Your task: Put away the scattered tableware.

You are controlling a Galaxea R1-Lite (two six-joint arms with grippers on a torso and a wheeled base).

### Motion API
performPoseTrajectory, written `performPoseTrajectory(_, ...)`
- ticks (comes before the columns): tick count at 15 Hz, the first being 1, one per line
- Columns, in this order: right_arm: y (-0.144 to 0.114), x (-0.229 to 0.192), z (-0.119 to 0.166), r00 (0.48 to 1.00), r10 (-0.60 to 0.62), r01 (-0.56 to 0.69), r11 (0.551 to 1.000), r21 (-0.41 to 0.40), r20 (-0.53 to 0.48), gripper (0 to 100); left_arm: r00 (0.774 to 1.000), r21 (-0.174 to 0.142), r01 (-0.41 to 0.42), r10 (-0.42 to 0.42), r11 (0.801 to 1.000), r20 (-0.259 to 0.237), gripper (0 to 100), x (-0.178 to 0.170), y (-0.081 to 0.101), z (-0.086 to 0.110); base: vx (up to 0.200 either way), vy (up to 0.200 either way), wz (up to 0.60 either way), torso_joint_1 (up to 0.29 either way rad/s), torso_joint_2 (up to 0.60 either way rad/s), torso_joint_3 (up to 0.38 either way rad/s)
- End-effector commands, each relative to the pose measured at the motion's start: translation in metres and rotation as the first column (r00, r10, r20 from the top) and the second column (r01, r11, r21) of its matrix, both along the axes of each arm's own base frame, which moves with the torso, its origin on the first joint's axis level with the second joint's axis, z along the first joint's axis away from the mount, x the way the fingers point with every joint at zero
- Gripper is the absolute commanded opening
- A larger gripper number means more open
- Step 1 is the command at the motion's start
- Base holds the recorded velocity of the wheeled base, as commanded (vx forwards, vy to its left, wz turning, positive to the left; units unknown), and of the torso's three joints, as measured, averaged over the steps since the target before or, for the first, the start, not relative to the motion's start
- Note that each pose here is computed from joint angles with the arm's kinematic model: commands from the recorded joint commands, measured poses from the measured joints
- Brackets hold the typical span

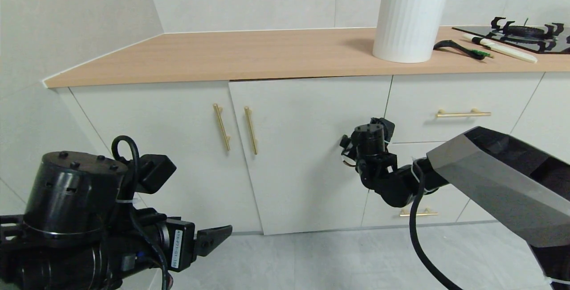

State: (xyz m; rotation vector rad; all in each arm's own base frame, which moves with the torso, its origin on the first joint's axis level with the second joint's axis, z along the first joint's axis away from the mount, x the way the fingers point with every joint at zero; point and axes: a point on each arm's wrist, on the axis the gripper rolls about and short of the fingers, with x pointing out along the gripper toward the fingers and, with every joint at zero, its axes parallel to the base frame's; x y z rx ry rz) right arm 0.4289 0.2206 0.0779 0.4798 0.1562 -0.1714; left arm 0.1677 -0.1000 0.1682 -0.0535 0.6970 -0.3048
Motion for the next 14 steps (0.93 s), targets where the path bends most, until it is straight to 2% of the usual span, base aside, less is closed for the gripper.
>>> performPoseTrajectory(1, 0.0, 0.006, -0.004, 1.0, -0.025, 0.026, 1.0, -0.003, 0.006, 100, 1.0, 0.0, 0.0, 0.0, 1.0, -0.001, 100, 0.0, 0.0, 0.0, 0.0, 0.0, 0.0, 0.0, 0.0, 0.0)
performPoseTrajectory(5, -0.002, 0.016, -0.005, 0.996, -0.088, 0.089, 0.996, -0.026, 0.031, 100, 1.0, 0.0, 0.0, 0.0, 1.0, -0.001, 100, 0.0, 0.0, 0.0, 0.0, 0.0, 0.0, 0.0, 0.0, 0.0)
performPoseTrajectory(8, -0.001, 0.003, 0.005, 0.998, -0.063, 0.064, 0.998, -0.023, 0.026, 100, 1.0, 0.002, -0.002, 0.002, 1.0, -0.002, 100, 0.0, 0.0, 0.0, 0.0, 0.0, 0.0, 0.0, 0.0, 0.0)
performPoseTrajectory(9, 0.004, -0.015, 0.013, 1.0, 0.013, -0.013, 1.0, -0.018, 0.007, 100, 1.0, 0.001, 0.0, 0.0, 1.0, -0.002, 100, 0.0, 0.0, 0.0, 0.0, 0.0, 0.0, 0.0, 0.0, 0.0)
performPoseTrajectory(10, 0.006, -0.049, 0.026, 0.984, 0.173, -0.172, 0.985, 0.009, -0.04, 100, 1.0, 0.001, 0.0, 0.0, 1.0, -0.002, 100, 0.0, 0.0, 0.0, 0.0, 0.0, 0.0, 0.0, 0.0, 0.0)
performPoseTrajectory(12, -0.003, -0.09, 0.036, 0.92, 0.378, -0.375, 0.926, 0.051, -0.103, 100, 1.0, 0.001, 0.001, -0.001, 1.0, -0.002, 100, 0.0, 0.0, 0.0, 0.0, 0.0, 0.0, 0.0, 0.0, 0.0)
performPoseTrajectory(13, -0.019, -0.123, 0.05, 0.819, 0.561, -0.549, 0.828, 0.114, -0.125, 100, 1.0, 0.001, 0.001, -0.001, 1.0, -0.002, 100, 0.0, 0.0, 0.0, 0.0, 0.0, 0.0, 0.0, 0.0, 0.0)
performPoseTrajectory(14, -0.024, -0.134, 0.055, 0.772, 0.624, -0.609, 0.781, 0.137, -0.125, 100, 1.0, 0.001, 0.0, 0.0, 1.0, -0.002, 100, 0.0, 0.0, 0.0, 0.0, 0.0, 0.0, 0.0, 0.0, 0.0)
